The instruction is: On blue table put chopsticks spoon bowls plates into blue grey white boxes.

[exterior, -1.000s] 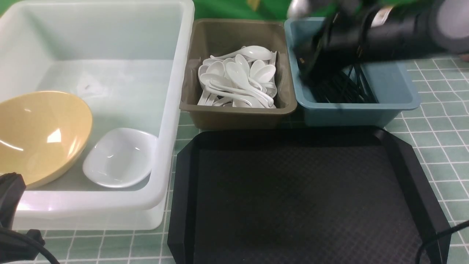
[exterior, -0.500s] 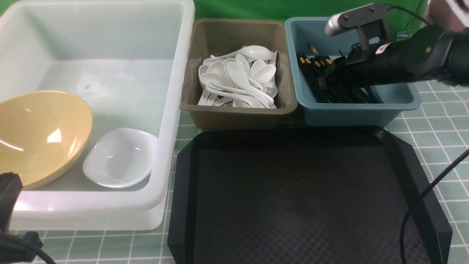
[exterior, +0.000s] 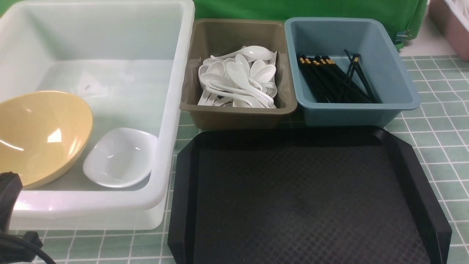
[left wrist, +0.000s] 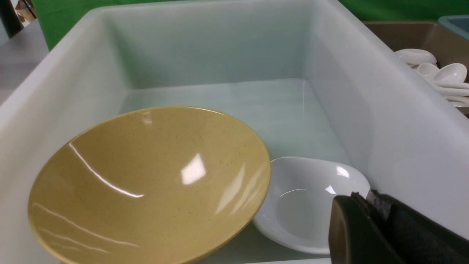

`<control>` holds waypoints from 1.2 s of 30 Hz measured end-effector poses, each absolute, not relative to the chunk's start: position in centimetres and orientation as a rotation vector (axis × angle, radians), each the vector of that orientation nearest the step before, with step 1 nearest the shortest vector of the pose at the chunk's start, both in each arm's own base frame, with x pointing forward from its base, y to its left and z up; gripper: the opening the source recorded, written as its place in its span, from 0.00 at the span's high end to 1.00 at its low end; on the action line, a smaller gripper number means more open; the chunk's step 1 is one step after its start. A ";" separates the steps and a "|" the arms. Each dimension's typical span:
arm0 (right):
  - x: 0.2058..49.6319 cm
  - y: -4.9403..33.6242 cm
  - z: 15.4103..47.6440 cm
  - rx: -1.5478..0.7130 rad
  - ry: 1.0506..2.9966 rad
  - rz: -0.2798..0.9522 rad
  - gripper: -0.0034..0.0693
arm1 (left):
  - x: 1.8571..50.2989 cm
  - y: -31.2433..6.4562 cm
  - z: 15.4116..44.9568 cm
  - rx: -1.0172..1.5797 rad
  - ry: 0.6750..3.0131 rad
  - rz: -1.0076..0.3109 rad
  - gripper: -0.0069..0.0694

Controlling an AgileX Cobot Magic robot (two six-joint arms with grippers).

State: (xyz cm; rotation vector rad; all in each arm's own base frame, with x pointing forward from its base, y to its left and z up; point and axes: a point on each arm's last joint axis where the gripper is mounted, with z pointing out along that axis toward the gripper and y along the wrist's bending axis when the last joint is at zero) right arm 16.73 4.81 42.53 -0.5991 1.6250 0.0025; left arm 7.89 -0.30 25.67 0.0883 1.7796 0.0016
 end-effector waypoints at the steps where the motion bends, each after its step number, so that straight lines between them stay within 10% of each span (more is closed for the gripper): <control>1: 15.6 4.5 41.8 -0.586 1.607 -0.007 0.90 | 7.9 -0.3 25.7 0.088 1.780 0.002 0.91; 11: 8.3 1.8 27.6 -0.520 1.498 -0.183 0.90 | 7.9 -0.3 25.7 0.093 1.778 0.005 0.90; 18: 6.3 1.5 20.0 -0.460 1.585 -0.090 0.90 | 7.9 -0.3 25.7 0.093 1.778 0.005 0.90; 24: 5.9 1.5 18.3 -0.562 1.664 -0.141 0.90 | 7.9 -0.3 25.7 0.094 1.777 0.005 0.90; 36: 5.6 -0.5 18.4 -0.044 1.719 -0.159 0.89 | 7.9 -0.3 25.7 0.094 1.777 0.006 0.90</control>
